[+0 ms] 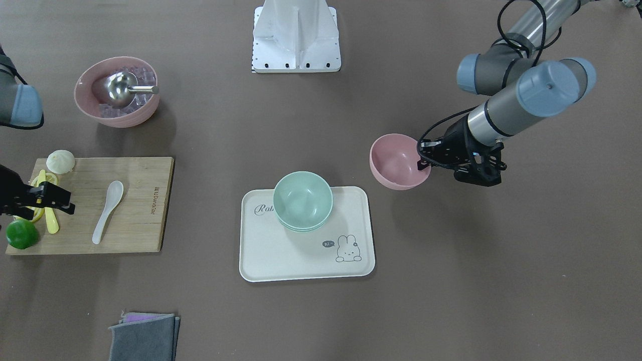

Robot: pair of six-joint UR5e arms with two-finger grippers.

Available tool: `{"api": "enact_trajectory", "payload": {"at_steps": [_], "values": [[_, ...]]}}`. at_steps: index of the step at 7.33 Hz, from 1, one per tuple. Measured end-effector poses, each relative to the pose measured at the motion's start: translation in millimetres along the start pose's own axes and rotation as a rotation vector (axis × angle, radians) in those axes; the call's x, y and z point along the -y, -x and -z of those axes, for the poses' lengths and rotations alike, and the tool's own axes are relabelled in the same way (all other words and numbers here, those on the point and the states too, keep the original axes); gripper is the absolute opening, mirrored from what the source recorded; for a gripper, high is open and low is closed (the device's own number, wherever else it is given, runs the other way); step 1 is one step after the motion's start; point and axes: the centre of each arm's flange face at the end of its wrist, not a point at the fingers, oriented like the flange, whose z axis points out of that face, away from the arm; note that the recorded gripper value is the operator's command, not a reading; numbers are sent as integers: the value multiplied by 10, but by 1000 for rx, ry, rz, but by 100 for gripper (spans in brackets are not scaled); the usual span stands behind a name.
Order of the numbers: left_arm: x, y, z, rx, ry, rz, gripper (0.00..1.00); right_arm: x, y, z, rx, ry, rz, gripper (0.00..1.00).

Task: Stack pink bowl on green and place spoon
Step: 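Carry pink bowl onto green bowl with left gripper while right grasps white spoon, then release pink bowl with left gripper while right gripper puts spoon into it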

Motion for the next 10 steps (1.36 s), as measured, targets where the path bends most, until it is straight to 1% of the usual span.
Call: {"api": "enact_trajectory", "payload": {"at_steps": [1, 2, 3, 5, 6, 7, 8, 10], "values": [[107, -496, 50, 3, -27, 30, 0, -57, 274, -201, -14, 13, -66, 88], [157, -898, -9, 17, -48, 46, 0, -124, 448, -391, -31, 26, -104, 86], [196, -1213, -120, 31, -61, 55, 0, -162, 527, -524, -45, 37, -128, 77], [195, -1621, -396, 53, -79, 56, 0, -161, 597, -625, -54, 45, -150, 31], [198, -1708, -499, 65, -93, 52, 0, -145, 615, -637, -55, 45, -158, 7], [217, -1745, -584, 74, -100, 50, 85, -136, 623, -640, -55, 45, -168, 0], [200, -1771, -703, 82, -111, 39, 97, -133, 619, -651, -57, 46, -173, 0], [119, -1817, -928, 93, -164, 10, 97, -129, 607, -661, -57, 50, -179, 0]]}}
